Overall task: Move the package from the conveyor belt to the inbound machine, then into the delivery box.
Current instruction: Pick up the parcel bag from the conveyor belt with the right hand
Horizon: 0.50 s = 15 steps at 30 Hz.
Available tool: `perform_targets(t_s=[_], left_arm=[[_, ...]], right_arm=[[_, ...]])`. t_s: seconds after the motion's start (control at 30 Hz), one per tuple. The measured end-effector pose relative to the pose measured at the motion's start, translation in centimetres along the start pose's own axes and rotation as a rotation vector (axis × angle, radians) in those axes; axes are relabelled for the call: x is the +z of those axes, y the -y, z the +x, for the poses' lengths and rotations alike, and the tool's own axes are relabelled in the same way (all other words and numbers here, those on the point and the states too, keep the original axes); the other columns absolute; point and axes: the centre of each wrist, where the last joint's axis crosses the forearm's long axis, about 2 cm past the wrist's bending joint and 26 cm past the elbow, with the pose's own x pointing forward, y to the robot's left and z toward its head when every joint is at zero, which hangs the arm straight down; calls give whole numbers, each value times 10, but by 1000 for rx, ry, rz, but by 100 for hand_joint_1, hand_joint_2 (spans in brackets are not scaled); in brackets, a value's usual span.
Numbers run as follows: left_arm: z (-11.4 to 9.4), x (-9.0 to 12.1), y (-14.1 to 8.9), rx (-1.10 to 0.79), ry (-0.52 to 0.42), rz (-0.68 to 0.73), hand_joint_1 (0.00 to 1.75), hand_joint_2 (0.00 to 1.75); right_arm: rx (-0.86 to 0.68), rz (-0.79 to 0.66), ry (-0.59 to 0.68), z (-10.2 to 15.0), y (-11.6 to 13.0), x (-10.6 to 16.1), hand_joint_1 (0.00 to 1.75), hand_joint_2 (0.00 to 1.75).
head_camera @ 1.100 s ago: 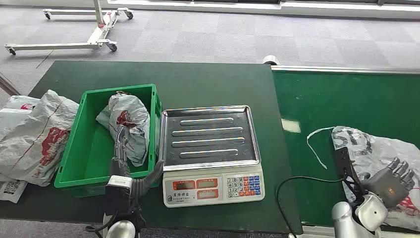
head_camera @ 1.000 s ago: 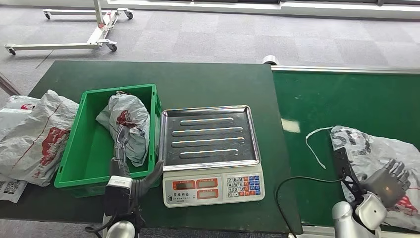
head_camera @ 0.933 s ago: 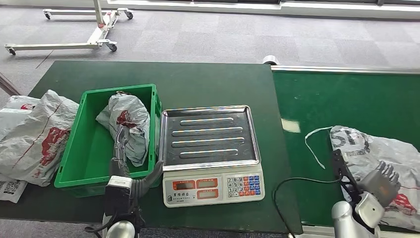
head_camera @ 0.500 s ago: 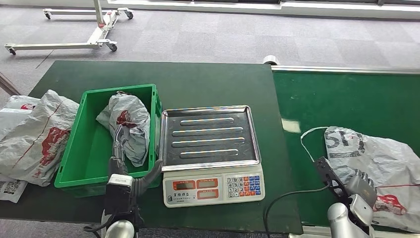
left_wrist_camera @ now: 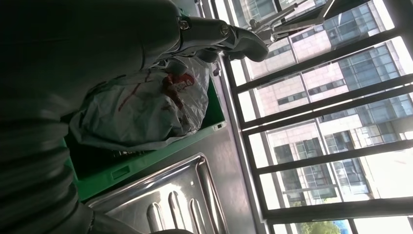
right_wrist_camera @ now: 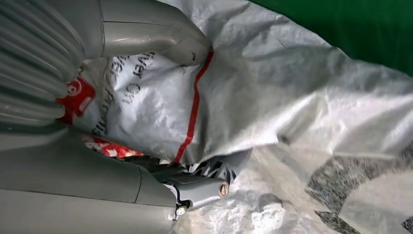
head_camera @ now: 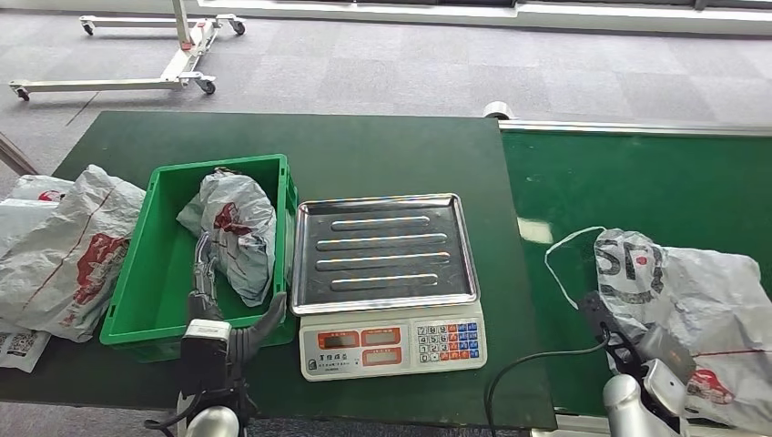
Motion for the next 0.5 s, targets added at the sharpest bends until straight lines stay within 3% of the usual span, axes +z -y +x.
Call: perform_targets(t_s=[0.33, 0.4, 0.5], left_arm=[[2, 0, -6, -6, 3, 33, 0, 175], [3, 2, -7, -8, 1, 41, 0, 175], [3, 4, -9, -6, -4, 51, 0, 175]], right_arm=[[3, -66, -2, -3, 4, 2, 175, 175], [-24, -183, 12, -4, 9, 5, 175, 175], [-121, -524, 91, -2, 31, 13, 175, 175]])
